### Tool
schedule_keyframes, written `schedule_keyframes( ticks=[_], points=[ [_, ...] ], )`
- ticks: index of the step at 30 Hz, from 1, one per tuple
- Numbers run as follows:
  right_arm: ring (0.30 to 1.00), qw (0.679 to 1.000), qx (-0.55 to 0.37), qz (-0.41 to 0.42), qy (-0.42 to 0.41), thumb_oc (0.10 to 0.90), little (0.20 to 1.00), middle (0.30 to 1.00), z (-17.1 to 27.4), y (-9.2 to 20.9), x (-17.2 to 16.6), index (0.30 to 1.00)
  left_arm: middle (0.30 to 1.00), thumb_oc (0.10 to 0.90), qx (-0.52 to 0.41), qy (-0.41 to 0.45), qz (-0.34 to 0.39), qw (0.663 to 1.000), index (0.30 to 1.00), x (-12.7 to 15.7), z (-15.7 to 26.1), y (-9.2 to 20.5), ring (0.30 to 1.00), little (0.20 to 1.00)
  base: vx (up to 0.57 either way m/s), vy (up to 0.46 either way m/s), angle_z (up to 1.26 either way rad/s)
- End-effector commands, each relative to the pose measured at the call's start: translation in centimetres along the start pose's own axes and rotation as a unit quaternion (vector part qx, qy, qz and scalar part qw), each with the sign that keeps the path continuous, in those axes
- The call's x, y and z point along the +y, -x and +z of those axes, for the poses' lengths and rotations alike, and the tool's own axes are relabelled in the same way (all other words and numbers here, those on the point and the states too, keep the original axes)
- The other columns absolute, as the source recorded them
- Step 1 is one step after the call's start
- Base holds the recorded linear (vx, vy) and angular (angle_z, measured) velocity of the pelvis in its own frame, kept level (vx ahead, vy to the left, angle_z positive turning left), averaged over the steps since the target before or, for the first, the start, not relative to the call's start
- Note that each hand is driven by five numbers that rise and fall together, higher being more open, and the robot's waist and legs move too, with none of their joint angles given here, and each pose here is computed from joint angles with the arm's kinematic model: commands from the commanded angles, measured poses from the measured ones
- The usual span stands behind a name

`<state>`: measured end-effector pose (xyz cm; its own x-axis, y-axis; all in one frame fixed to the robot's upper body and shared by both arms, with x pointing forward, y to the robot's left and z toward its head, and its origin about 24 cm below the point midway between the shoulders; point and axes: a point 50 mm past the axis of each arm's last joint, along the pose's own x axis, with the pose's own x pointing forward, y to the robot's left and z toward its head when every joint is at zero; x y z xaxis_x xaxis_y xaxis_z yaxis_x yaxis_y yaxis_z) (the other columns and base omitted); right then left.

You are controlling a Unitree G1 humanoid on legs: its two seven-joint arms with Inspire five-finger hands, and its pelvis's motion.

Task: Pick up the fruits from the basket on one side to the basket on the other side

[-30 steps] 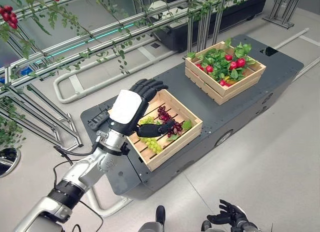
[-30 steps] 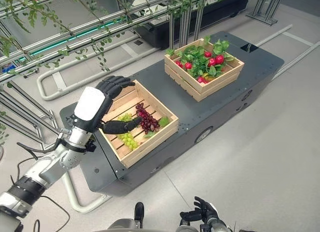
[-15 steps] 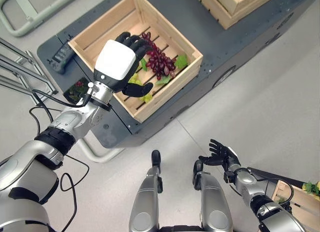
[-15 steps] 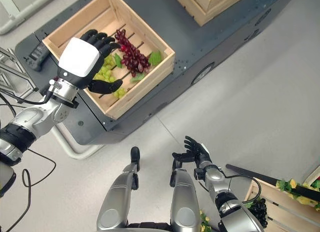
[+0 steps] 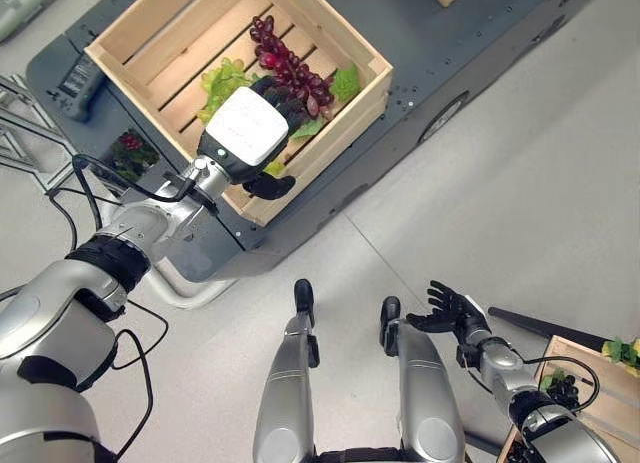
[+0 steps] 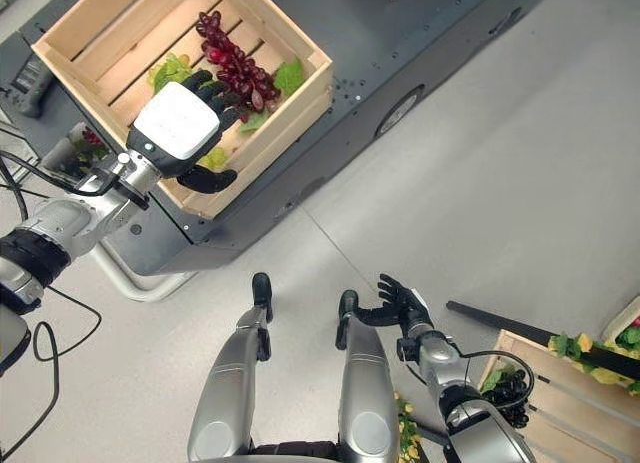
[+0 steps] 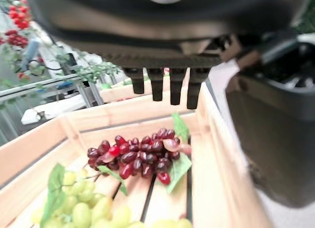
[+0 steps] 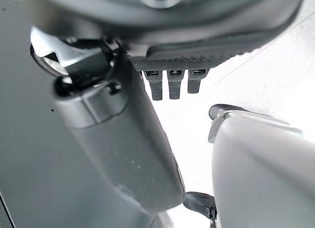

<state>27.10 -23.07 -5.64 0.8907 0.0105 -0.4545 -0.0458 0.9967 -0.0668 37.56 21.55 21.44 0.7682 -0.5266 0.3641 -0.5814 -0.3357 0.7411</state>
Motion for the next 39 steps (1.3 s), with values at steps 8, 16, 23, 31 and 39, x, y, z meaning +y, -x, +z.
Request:
schedule_keyframes(
  ticks=[8,16,23,31,39],
  points=[
    [0.9,0.999,-0.042,-0.015,-0.013,0.8,0.9,0.9,1.6,-0.1,-1.0,0.9,0.9,0.8,0.161,-0.122,0.235,0.951,0.9,9.3,-7.5,-2.8,0.9,0.9,0.0,0.0,0.0],
    [0.9,0.999,-0.039,-0.015,-0.005,0.8,0.9,0.9,1.6,-0.2,-0.5,0.9,0.9,0.8,0.251,-0.101,0.301,0.914,0.9,10.5,-9.7,-1.7,0.9,0.9,0.0,0.0,0.0],
    [0.9,0.999,-0.029,-0.015,0.012,0.8,0.9,0.9,0.9,0.1,-0.2,0.9,0.9,0.8,0.309,0.067,0.398,0.861,0.9,10.4,-10.4,0.0,0.9,0.9,0.0,0.0,0.0],
    [0.9,0.999,-0.023,-0.014,0.019,0.8,0.9,0.9,0.8,0.0,0.3,0.9,0.9,0.8,0.31,0.134,0.449,0.827,0.9,11.3,-10.5,0.2,0.9,0.9,0.0,-0.004,0.04],
    [0.9,0.999,0.002,-0.019,0.034,0.8,0.9,0.9,-0.2,0.1,0.4,0.9,0.9,0.8,0.311,0.228,0.501,0.775,0.9,12.2,-10.5,0.1,0.9,0.9,0.0,-0.001,0.01]
  ],
)
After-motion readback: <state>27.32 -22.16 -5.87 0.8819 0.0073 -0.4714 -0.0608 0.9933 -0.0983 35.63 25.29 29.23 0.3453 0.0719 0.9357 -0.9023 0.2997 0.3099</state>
